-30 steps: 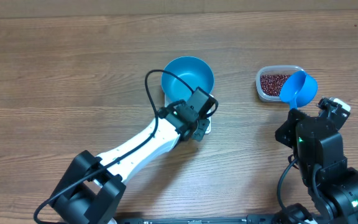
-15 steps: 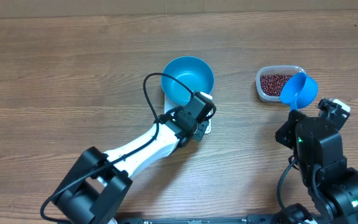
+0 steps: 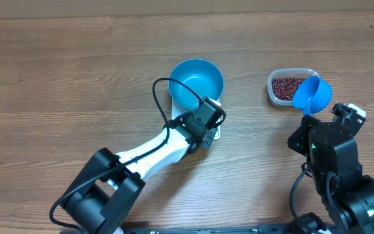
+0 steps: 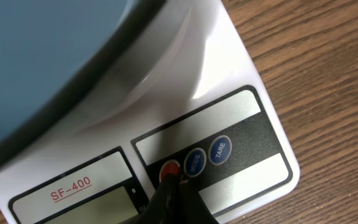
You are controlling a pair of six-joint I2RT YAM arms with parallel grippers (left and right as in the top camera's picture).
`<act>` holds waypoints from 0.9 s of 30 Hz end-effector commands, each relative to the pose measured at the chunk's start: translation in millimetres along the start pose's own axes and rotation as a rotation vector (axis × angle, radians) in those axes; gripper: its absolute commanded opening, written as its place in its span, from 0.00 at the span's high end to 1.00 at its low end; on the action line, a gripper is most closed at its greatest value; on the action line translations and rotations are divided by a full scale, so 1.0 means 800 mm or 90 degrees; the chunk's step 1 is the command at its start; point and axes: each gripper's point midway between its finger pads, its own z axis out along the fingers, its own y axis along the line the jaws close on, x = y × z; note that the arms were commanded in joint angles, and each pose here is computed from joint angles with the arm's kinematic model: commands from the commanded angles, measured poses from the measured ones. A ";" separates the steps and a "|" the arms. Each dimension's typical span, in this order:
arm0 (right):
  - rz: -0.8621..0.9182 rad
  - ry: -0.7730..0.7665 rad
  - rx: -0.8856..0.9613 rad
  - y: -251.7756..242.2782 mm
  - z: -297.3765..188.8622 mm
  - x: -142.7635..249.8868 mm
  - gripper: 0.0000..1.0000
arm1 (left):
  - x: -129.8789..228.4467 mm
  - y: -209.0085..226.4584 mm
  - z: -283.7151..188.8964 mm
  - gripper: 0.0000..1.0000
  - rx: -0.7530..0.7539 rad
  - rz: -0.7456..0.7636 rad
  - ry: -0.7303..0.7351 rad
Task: Scoop item into bowl and weigh 150g on scale
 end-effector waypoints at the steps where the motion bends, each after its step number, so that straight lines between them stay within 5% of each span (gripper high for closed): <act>1: 0.009 -0.027 -0.011 0.004 -0.012 -0.017 0.96 | 0.005 0.009 0.006 0.96 -0.017 0.004 0.008; 21: 0.009 -0.027 -0.010 0.004 -0.012 -0.016 0.96 | 0.014 0.015 0.026 0.96 -0.025 -0.010 0.021; 27: 0.011 -0.030 -0.013 0.005 -0.012 -0.018 0.96 | -0.013 0.017 -0.007 0.96 -0.028 -0.013 0.004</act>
